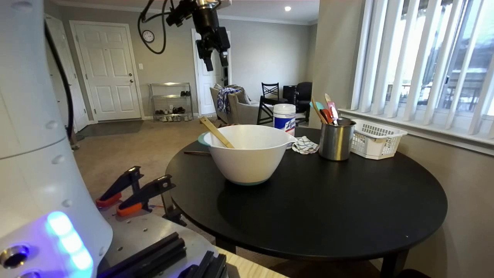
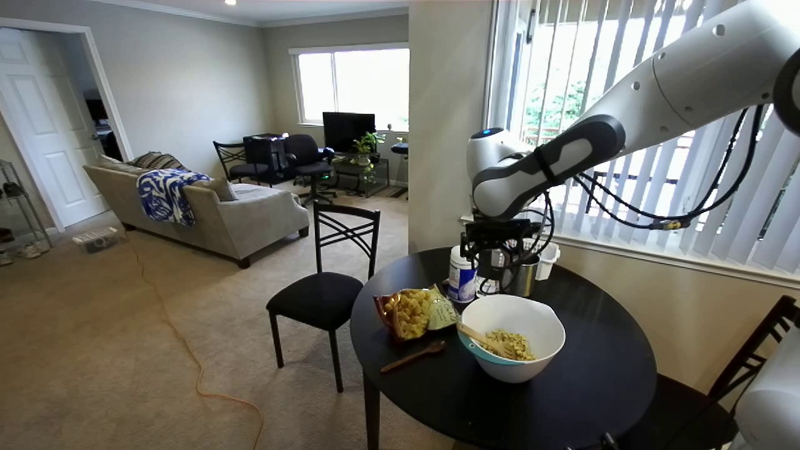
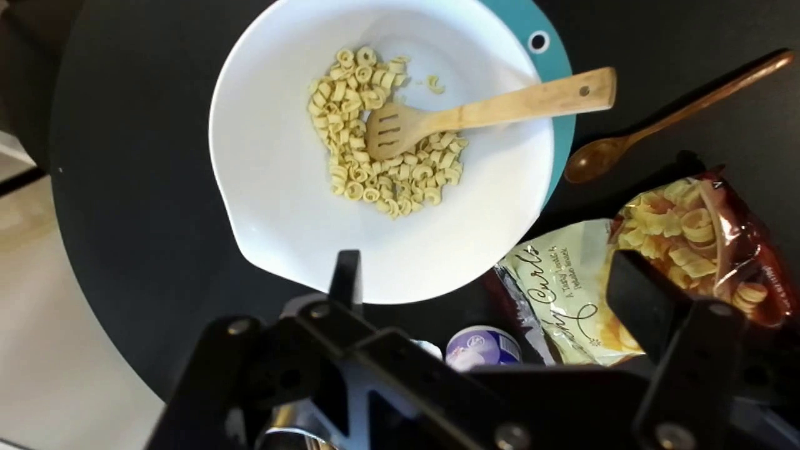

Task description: Stir in the bowl

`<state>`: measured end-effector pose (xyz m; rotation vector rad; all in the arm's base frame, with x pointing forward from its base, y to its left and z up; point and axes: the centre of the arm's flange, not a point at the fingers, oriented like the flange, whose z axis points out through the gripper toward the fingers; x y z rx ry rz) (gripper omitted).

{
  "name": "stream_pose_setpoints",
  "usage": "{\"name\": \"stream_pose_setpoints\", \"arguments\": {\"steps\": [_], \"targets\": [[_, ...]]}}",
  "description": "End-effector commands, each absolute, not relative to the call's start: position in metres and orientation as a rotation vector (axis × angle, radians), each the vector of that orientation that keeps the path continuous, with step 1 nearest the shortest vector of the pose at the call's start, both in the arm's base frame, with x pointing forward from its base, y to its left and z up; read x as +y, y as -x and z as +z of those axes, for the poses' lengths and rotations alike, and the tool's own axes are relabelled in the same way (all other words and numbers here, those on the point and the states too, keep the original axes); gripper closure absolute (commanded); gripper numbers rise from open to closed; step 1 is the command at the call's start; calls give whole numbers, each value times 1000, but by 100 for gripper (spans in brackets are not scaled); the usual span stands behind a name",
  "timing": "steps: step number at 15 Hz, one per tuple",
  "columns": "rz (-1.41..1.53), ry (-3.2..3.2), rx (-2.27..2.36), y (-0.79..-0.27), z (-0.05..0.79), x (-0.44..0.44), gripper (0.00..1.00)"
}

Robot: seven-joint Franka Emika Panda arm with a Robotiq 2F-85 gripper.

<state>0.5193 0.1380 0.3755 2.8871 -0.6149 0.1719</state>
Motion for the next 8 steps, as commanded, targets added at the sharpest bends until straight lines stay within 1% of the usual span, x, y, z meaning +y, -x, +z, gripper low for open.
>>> {"name": "stream_pose_setpoints", "arguments": {"steps": [1,5,8], "targets": [[154,-2788,-852,-535,348,179,0],[200,-2757,-949,-548,317,218,0],[216,-2724,-933,-557,281,224,0]]}}
